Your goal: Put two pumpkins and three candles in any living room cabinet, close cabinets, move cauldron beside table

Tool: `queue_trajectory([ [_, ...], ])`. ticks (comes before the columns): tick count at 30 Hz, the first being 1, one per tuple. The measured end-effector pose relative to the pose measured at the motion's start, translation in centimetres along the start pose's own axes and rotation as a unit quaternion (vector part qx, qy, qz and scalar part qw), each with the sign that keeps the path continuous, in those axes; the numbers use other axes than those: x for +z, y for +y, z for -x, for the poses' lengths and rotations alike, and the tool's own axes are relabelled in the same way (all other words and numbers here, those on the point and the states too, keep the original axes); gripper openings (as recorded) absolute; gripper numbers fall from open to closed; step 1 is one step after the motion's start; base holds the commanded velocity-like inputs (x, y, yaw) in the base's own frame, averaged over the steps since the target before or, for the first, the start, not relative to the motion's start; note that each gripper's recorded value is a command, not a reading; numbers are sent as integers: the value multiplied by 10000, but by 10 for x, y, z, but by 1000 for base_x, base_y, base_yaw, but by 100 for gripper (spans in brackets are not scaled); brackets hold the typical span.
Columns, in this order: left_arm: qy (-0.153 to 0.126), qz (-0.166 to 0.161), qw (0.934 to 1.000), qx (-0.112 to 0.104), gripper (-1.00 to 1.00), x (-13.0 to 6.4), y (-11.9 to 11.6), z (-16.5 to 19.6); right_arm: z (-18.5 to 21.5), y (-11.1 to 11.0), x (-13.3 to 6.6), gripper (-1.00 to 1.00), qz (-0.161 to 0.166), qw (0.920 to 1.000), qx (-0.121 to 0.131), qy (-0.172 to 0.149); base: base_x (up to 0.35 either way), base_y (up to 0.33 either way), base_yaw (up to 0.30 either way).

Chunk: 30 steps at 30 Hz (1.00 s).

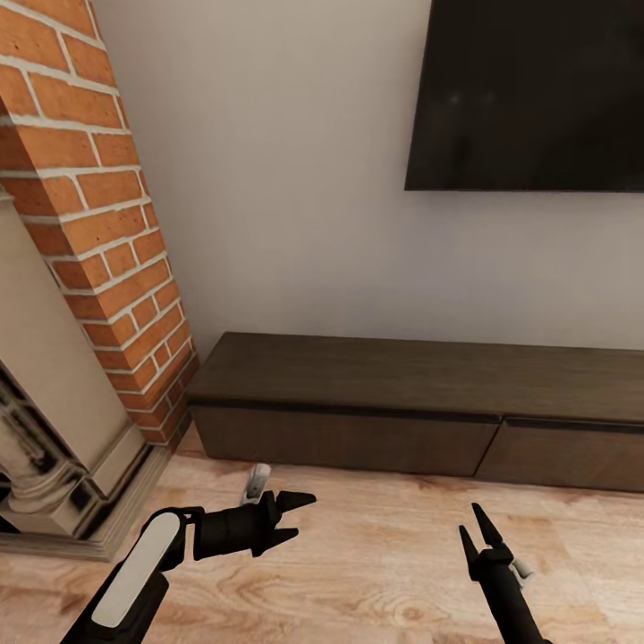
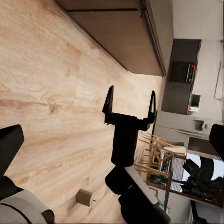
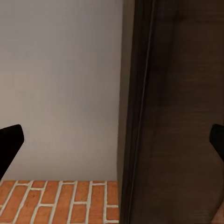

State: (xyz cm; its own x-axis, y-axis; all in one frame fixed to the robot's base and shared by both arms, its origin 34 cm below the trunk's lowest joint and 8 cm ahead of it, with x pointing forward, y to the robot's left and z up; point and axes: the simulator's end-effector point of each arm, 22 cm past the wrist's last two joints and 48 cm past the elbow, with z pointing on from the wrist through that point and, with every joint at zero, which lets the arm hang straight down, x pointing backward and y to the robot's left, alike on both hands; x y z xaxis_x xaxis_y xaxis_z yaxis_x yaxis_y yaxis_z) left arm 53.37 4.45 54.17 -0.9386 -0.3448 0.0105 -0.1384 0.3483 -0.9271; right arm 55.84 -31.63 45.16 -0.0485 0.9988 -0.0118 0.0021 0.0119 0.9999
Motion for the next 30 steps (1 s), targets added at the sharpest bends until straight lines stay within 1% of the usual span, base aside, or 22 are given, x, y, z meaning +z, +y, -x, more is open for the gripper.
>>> queue_trajectory([
  [2, 6, 8, 10000, -35, 100, -2, 3, -1, 1, 0, 0, 100, 8, 10000, 4, -14, 290, 0, 0],
  [5, -8, 80, 10000, -34, 100, -8, 10, 1, 1, 0, -1, 100, 0, 10000, 17, -17, 292, 0, 0],
  [8, -13, 108, 9999, -34, 100, -10, 12, 1, -2, -1, -1, 100, -2, 10000, 39, -13, 150, 0, 0],
  [12, -14, 108, 9999, -36, 100, -10, 12, 2, -3, -1, 0, 100, -6, 10000, 55, -13, 174, 0, 0],
  [22, -14, 104, 9999, -37, 100, -10, 12, 1, -4, -2, -1, 100, -20, 10000, 66, -17, 275, 0, 0],
  [30, -4, 70, 10000, -53, 100, -9, 11, 1, -4, -3, -1, 100, -21, 10000, 65, -23, 210, 0, 0],
])
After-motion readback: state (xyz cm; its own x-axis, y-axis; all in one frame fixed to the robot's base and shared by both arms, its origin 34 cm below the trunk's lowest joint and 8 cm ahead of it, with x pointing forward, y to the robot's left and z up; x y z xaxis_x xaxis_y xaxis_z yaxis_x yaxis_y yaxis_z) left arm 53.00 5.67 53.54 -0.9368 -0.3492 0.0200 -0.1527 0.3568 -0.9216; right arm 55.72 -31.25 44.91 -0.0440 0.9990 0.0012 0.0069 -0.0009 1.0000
